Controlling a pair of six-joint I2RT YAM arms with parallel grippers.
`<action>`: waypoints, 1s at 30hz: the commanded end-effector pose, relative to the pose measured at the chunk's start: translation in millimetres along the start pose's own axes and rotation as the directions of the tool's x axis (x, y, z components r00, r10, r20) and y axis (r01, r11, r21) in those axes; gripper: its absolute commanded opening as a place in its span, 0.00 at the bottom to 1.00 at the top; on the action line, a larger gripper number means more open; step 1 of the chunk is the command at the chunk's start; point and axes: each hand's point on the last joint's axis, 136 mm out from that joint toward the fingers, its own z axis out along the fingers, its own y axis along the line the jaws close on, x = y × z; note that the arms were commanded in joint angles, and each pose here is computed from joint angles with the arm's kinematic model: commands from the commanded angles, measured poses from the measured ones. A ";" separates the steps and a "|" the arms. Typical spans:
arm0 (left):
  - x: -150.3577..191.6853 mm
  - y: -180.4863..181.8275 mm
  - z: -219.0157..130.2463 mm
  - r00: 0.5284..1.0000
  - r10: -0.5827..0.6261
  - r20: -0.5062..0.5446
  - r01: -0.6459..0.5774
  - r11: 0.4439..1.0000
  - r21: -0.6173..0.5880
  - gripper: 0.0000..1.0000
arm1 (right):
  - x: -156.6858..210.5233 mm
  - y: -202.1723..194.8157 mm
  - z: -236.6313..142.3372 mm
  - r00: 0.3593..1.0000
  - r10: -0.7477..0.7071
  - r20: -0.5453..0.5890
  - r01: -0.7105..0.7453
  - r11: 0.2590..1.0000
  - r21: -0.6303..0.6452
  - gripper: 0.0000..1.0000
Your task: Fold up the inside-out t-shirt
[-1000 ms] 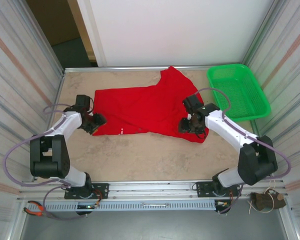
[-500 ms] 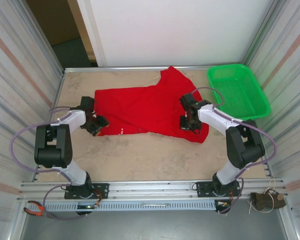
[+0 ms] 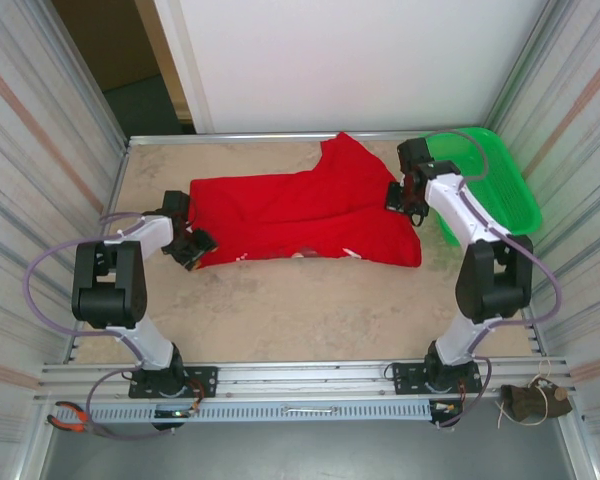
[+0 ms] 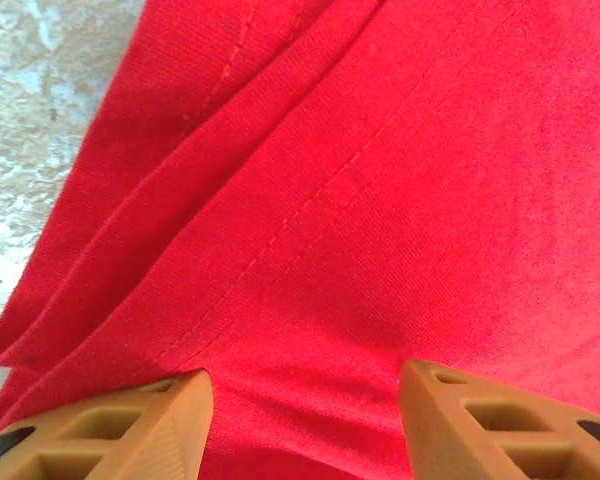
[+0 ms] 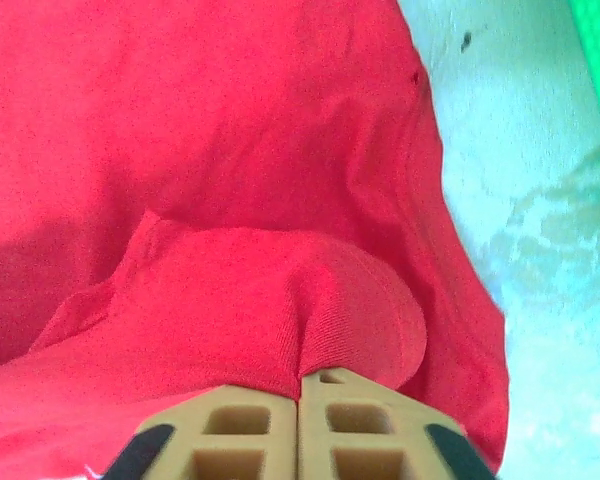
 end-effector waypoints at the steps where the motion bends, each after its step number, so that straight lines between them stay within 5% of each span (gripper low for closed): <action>1: 9.4 25.2 15.3 0.999 -0.027 -0.041 0.022 0.994 -0.103 0.54 | 8.2 -19.0 17.4 0.997 -0.010 -0.076 0.017 0.996 0.089 0.47; 3: 8.0 19.1 11.4 0.999 -0.017 -0.040 0.014 0.997 -0.079 0.54 | 12.5 -23.0 12.2 0.998 0.009 -0.062 -0.003 0.995 0.099 0.55; 14: 0.2 -2.0 -64.7 0.995 0.009 0.103 -0.015 0.998 0.055 0.57 | 113.4 -57.4 2.0 0.985 0.148 -0.093 -0.142 0.987 0.072 0.67; 27: 7.6 18.4 -23.2 0.999 -0.053 0.013 0.053 0.998 0.020 0.57 | 103.5 -70.7 53.0 0.966 0.226 -0.129 -0.213 0.971 0.108 0.62; 30: 6.8 21.3 -14.4 0.998 -0.061 -0.005 0.061 0.998 0.002 0.57 | 102.8 -72.8 61.7 0.958 0.246 -0.146 -0.234 0.968 0.094 0.52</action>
